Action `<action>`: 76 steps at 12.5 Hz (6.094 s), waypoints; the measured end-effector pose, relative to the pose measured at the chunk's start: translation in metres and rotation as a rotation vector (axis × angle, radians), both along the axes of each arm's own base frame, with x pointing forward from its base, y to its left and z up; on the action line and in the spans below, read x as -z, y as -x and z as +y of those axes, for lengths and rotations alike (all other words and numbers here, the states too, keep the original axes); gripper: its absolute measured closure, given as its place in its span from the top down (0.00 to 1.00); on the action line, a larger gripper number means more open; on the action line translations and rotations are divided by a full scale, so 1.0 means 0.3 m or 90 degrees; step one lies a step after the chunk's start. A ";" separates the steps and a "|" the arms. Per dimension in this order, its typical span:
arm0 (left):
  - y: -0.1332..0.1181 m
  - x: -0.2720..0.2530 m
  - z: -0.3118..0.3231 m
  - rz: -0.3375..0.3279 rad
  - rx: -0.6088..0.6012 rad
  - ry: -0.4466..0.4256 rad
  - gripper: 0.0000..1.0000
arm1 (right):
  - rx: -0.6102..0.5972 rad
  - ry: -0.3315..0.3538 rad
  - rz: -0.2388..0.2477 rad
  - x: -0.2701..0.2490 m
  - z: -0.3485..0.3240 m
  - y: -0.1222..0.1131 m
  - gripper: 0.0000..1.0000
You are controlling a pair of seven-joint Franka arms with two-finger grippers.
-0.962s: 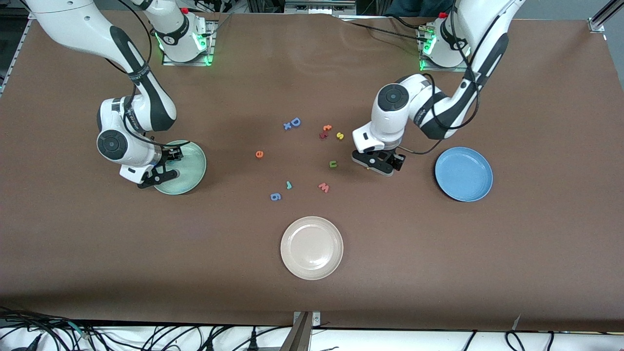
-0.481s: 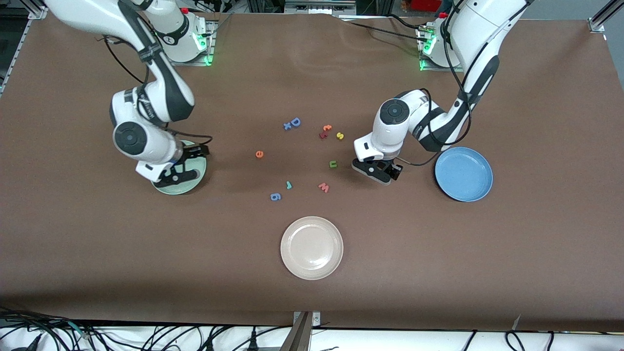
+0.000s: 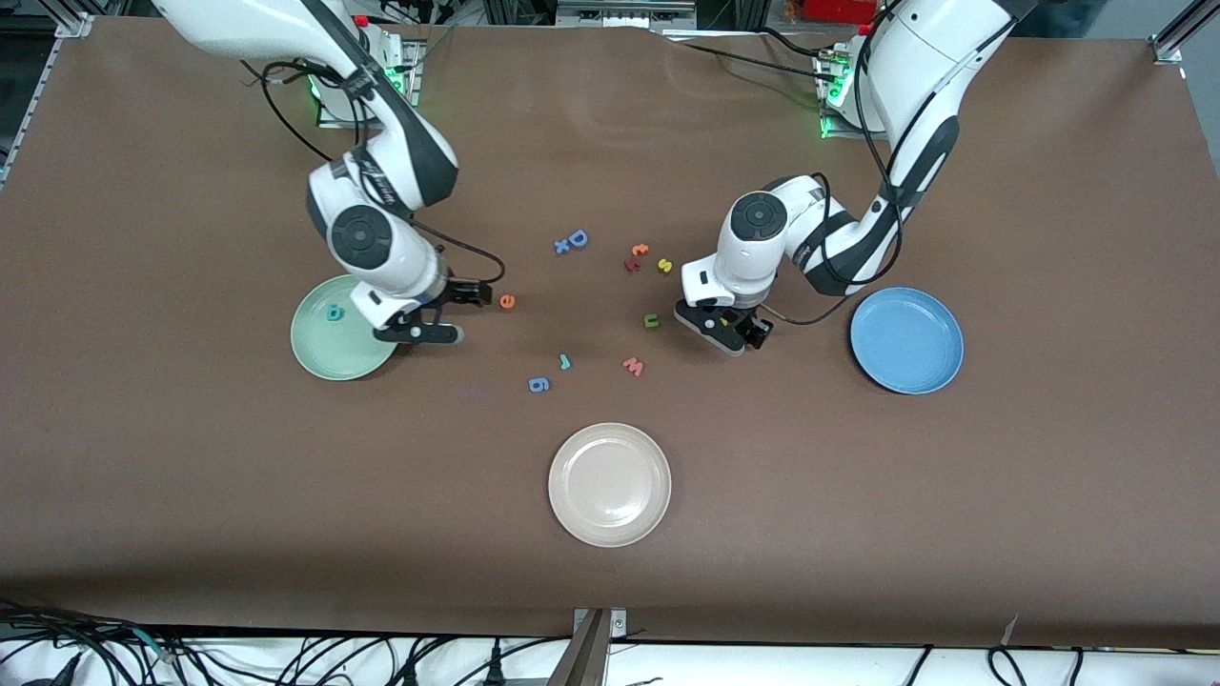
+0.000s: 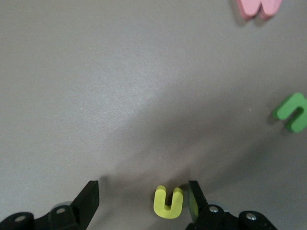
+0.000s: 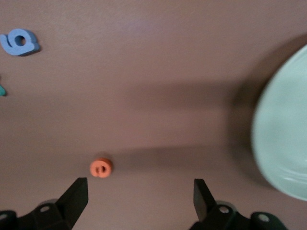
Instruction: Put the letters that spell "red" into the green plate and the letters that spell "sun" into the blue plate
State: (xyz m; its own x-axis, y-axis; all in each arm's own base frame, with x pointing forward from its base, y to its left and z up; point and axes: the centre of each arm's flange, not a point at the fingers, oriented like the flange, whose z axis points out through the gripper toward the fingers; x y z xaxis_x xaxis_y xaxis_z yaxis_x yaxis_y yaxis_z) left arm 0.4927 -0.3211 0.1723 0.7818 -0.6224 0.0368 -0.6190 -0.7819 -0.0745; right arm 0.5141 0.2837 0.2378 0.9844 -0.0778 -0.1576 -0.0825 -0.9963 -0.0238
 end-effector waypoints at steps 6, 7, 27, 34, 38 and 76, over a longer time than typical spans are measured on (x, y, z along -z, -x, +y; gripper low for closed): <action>0.027 0.021 0.003 0.011 0.018 -0.006 0.78 | 0.039 0.004 -0.024 0.157 0.163 0.124 0.73; 0.031 0.020 -0.004 0.011 0.020 -0.006 0.66 | 0.038 0.024 -0.039 0.179 0.172 0.134 0.70; -0.256 -0.185 0.605 0.051 -0.102 -0.026 0.27 | 0.019 0.060 -0.082 0.172 0.129 0.080 0.28; -0.197 -0.103 0.796 0.122 -0.183 -0.037 0.27 | -0.139 0.123 -0.036 -0.003 -0.123 -0.024 0.28; -0.188 -0.081 0.901 0.133 -0.216 -0.045 0.27 | -0.211 0.103 -0.014 -0.010 -0.342 -0.109 0.28; 0.029 -0.050 -0.362 0.047 -0.677 0.053 0.94 | -0.177 -0.111 -0.144 0.121 0.408 -0.203 0.36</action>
State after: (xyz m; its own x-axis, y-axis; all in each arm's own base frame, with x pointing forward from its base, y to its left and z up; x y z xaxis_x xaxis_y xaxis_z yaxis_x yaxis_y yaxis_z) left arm 0.4840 -0.4296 0.1872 0.9238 0.3822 -0.0216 0.3825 -0.9239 0.0135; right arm 0.5750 0.4059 0.2016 0.9757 0.2047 0.0784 0.2158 -0.9595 -0.1813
